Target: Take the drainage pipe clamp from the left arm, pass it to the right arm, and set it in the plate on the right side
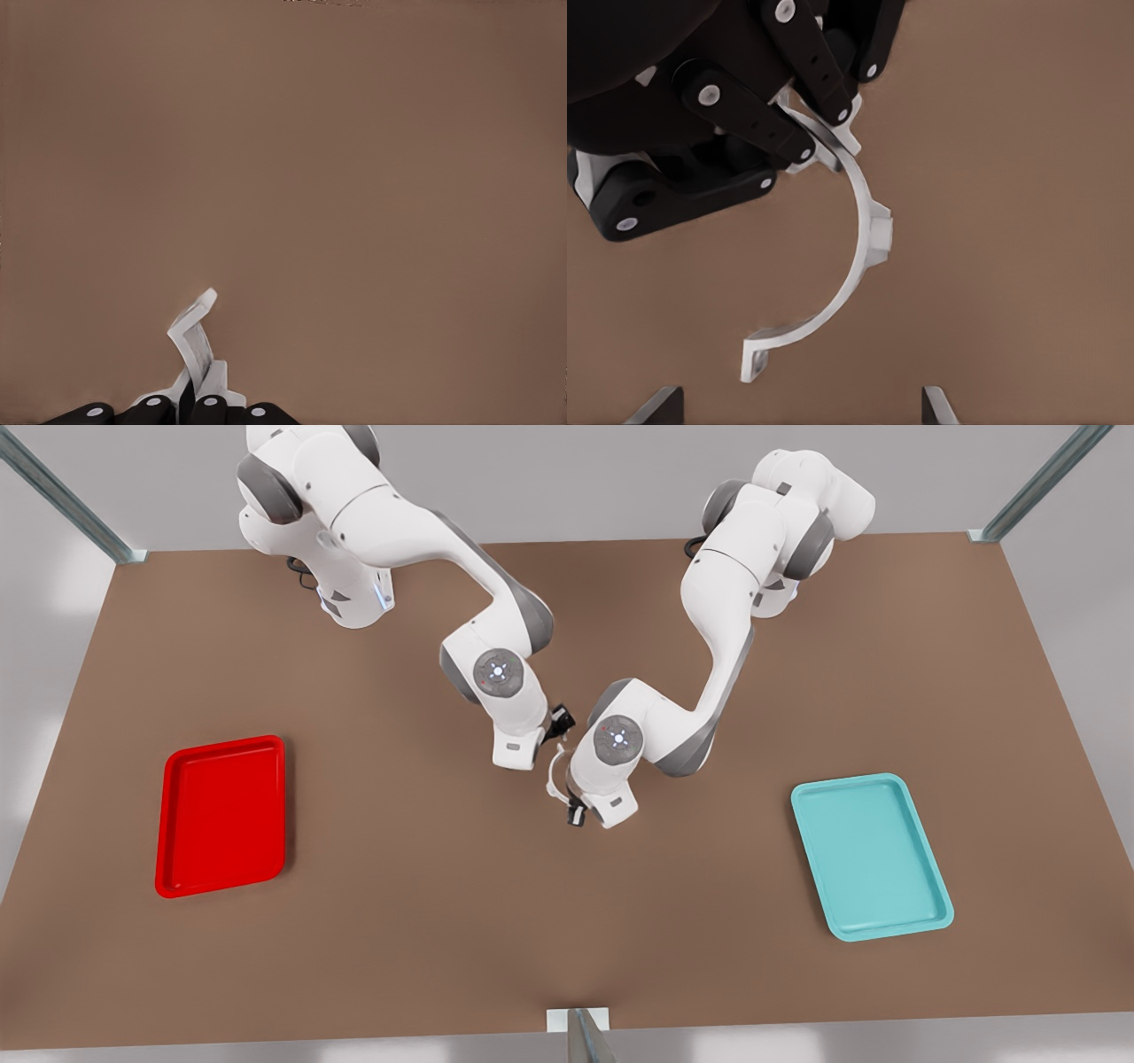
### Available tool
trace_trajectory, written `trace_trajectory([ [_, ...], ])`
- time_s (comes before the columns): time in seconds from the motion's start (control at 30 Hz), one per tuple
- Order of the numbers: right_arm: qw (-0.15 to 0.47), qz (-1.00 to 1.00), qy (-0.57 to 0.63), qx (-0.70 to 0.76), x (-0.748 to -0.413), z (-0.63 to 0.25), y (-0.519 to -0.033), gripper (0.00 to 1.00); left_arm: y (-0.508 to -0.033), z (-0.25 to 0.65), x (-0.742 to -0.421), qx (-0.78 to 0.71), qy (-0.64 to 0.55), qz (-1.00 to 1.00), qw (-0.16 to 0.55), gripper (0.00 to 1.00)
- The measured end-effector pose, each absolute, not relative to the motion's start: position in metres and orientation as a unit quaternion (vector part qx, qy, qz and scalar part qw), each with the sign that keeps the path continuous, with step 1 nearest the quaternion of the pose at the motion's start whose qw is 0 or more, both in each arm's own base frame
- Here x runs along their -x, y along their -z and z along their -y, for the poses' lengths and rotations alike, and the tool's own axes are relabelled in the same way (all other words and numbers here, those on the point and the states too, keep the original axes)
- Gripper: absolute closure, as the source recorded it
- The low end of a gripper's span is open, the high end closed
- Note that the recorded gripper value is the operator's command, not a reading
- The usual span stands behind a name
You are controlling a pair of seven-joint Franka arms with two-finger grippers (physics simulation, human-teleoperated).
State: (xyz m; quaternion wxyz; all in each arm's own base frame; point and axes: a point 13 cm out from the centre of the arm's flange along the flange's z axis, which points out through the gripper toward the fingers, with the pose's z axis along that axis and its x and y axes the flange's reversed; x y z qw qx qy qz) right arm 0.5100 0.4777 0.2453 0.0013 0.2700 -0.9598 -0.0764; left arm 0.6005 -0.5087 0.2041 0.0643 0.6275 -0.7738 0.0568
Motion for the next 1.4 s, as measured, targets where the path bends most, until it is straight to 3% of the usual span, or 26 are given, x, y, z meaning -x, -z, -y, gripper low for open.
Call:
trace_trajectory([
  [0.63, -0.034, 0.963, 0.084, -0.254, -0.529, -0.496, -0.167, 0.01, -0.199, 0.504, -0.591, -0.681, -0.038, 0.728, 0.075, 0.79],
  [0.67, -0.036, 0.963, 0.084, -0.254, -0.53, -0.496, -0.167, 0.13, -0.199, 0.504, -0.591, -0.681, -0.038, 0.727, 0.075, 0.79],
  [0.73, -0.04, 0.963, 0.086, -0.254, -0.532, -0.497, -0.169, 0.62, -0.199, 0.505, -0.591, -0.681, -0.038, 0.727, 0.076, 0.79],
  [0.77, -0.041, 0.962, 0.088, -0.254, -0.533, -0.498, -0.169, 0.78, -0.199, 0.505, -0.591, -0.681, -0.038, 0.727, 0.076, 0.79],
  [0.8, -0.042, 0.962, 0.091, -0.254, -0.533, -0.499, -0.17, 0.79, -0.199, 0.506, -0.59, -0.681, -0.038, 0.727, 0.076, 0.79],
  [0.83, -0.042, 0.961, 0.096, -0.255, -0.533, -0.5, -0.171, 0.79, -0.199, 0.506, -0.59, -0.681, -0.039, 0.728, 0.076, 0.0],
  [1.07, -0.055, 0.958, 0.098, -0.266, -0.542, -0.505, -0.185, 0.79, -0.21, 0.487, -0.609, -0.691, -0.045, 0.718, 0.071, 0.0],
  [1.13, -0.055, 0.957, 0.097, -0.266, -0.542, -0.504, -0.185, 0.79, -0.23, 0.468, -0.622, -0.699, -0.05, 0.709, 0.073, 0.0],
  [1.3, -0.054, 0.958, 0.094, -0.266, -0.544, -0.501, -0.184, 0.79, -0.268, 0.455, -0.622, -0.705, -0.045, 0.701, 0.099, 0.0],
  [1.4, -0.051, 0.958, 0.092, -0.266, -0.542, -0.499, -0.181, 0.79, -0.305, 0.367, -0.668, -0.728, -0.043, 0.675, 0.11, 0.0],
])
